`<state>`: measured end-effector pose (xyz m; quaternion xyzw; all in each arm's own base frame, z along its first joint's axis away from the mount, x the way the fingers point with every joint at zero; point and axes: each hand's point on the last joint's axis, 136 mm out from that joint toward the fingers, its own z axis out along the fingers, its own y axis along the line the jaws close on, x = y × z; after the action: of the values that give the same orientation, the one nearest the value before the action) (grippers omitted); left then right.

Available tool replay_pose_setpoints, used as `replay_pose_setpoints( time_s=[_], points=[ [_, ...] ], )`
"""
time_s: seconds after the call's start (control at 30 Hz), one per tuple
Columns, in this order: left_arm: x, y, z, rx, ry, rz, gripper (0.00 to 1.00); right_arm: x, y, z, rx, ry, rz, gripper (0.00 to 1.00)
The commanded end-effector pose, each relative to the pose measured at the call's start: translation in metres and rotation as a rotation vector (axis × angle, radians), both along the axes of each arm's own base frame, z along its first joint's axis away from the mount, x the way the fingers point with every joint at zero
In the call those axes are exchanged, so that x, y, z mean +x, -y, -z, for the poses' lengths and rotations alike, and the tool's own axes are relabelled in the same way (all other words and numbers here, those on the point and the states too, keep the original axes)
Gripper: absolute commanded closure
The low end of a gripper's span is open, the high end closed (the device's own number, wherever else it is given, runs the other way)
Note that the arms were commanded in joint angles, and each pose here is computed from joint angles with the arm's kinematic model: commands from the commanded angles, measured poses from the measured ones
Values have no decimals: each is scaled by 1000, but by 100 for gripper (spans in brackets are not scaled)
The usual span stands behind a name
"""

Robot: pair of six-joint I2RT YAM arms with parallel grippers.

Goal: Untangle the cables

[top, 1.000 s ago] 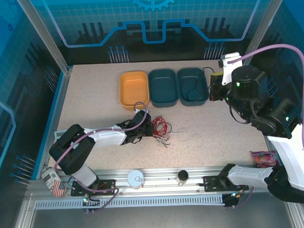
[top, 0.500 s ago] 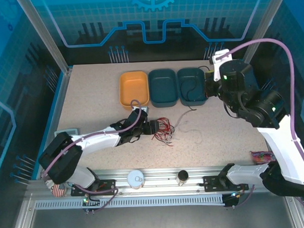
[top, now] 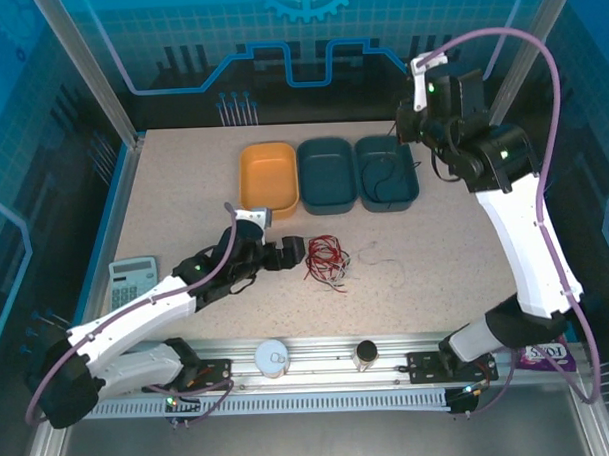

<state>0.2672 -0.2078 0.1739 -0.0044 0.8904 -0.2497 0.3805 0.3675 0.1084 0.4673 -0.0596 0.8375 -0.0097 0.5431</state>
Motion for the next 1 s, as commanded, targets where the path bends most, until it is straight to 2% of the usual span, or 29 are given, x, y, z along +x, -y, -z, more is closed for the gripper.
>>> replay_pose_setpoints(
  time_s=[0.0,0.4,0.97],
  points=[
    [-7,-26,9,88,0,-47,1,19,5,-16,24,50,-7,100],
    [-17,-46,11,80,10,-94,1,81,28,28,-5,-5,75,100],
    [-20,-62,14,91,20,-146,1,125,31,105,-68,-158,68,100]
  ],
)
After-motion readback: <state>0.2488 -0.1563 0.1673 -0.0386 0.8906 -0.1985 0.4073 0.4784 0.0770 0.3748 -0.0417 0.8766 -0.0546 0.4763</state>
